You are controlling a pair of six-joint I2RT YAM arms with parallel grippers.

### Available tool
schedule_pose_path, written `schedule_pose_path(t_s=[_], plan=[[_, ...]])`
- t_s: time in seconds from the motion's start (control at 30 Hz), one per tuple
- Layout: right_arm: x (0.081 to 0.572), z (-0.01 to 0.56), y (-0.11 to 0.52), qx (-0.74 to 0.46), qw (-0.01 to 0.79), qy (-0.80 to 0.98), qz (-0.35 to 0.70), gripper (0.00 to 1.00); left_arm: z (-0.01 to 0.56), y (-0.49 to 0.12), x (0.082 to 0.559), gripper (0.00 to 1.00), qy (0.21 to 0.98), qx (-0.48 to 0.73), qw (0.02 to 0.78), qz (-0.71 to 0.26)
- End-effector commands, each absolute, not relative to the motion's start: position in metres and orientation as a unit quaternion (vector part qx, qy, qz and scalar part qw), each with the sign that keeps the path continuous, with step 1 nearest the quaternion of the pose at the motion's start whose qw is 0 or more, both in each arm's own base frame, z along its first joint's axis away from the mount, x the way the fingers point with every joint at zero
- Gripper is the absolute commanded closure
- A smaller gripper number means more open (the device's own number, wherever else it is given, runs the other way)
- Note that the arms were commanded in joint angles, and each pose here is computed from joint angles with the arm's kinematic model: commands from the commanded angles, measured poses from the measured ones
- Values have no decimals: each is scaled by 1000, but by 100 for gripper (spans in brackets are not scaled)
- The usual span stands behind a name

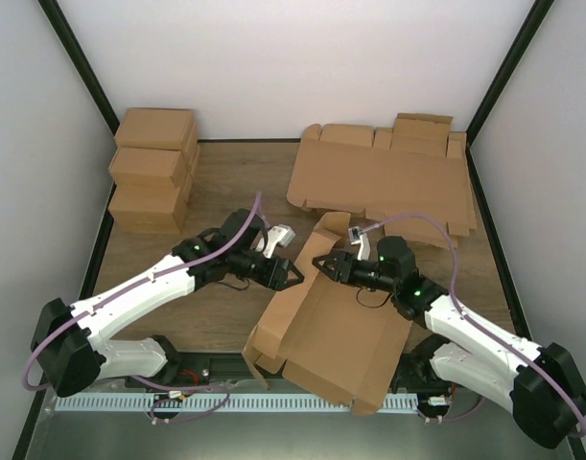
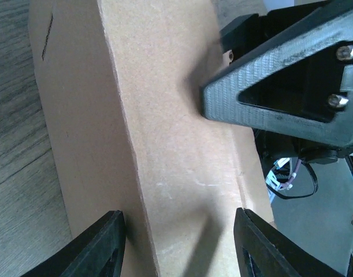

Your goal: Fold the paper box

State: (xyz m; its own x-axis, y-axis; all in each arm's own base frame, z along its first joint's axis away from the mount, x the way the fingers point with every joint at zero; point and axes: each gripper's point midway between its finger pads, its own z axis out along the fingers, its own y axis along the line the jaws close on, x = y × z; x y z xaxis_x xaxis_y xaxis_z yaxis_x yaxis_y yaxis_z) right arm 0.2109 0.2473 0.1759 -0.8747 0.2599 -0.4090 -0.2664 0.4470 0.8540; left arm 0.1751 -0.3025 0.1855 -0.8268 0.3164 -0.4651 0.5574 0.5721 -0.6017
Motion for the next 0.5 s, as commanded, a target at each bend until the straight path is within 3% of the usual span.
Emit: schedule_pose_path(t_s=[0.0,0.07,0.13,0.47], plan=[[197,199,253,-54,251,793,553,43,190,-309,173,46,865,256,154,-403],[192,206,254,-69,253,783,563,31,189,-310,174,46,866,257,154,-402],[188,213,255,-82,257,774,573,26,188,-310,174,46,867,256,151,-400],[180,223,262,-99,234,759,599,25,186,-317,173,49,868,261,144,-396]])
